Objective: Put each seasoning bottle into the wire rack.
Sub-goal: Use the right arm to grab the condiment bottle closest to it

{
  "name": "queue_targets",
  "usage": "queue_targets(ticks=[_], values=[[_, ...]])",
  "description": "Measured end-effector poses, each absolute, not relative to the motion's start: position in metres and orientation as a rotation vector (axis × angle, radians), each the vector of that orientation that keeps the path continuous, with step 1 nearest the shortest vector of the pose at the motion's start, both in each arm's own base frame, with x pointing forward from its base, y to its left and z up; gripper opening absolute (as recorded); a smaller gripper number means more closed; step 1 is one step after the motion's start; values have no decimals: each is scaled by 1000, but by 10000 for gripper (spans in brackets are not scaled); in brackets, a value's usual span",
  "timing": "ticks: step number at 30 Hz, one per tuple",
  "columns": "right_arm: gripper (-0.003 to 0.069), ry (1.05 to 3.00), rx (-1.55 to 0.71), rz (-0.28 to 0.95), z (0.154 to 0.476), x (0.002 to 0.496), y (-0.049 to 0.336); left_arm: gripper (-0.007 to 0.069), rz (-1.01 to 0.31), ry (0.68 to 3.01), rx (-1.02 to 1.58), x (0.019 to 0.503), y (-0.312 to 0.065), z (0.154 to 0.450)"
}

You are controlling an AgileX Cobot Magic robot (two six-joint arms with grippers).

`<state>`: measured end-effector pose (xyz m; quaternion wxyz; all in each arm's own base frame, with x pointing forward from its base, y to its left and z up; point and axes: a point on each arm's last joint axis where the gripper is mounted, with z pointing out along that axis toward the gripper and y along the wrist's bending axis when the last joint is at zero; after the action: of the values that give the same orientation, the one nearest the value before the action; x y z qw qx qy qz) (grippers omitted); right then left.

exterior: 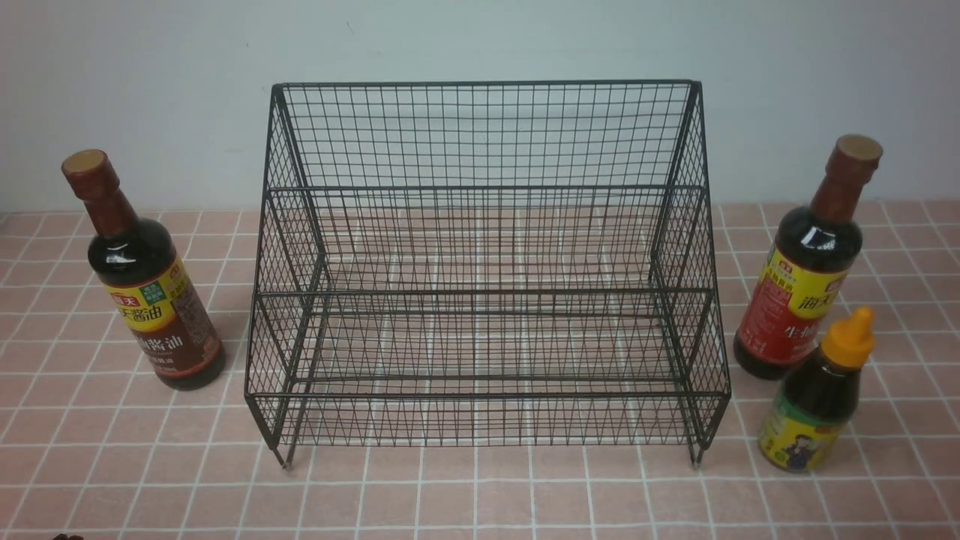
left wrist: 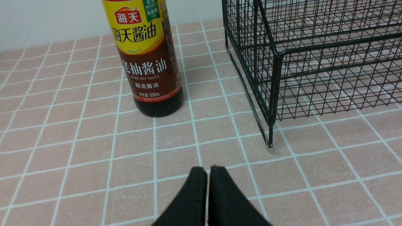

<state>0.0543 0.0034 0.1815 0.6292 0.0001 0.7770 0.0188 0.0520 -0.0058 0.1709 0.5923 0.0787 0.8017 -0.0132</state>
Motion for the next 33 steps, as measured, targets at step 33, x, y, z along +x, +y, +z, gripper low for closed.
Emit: queue_targets(ticks=[33], values=[[-8,1317,257,223,243,67,-5,-7,-31,1864,183,52,-6,171]])
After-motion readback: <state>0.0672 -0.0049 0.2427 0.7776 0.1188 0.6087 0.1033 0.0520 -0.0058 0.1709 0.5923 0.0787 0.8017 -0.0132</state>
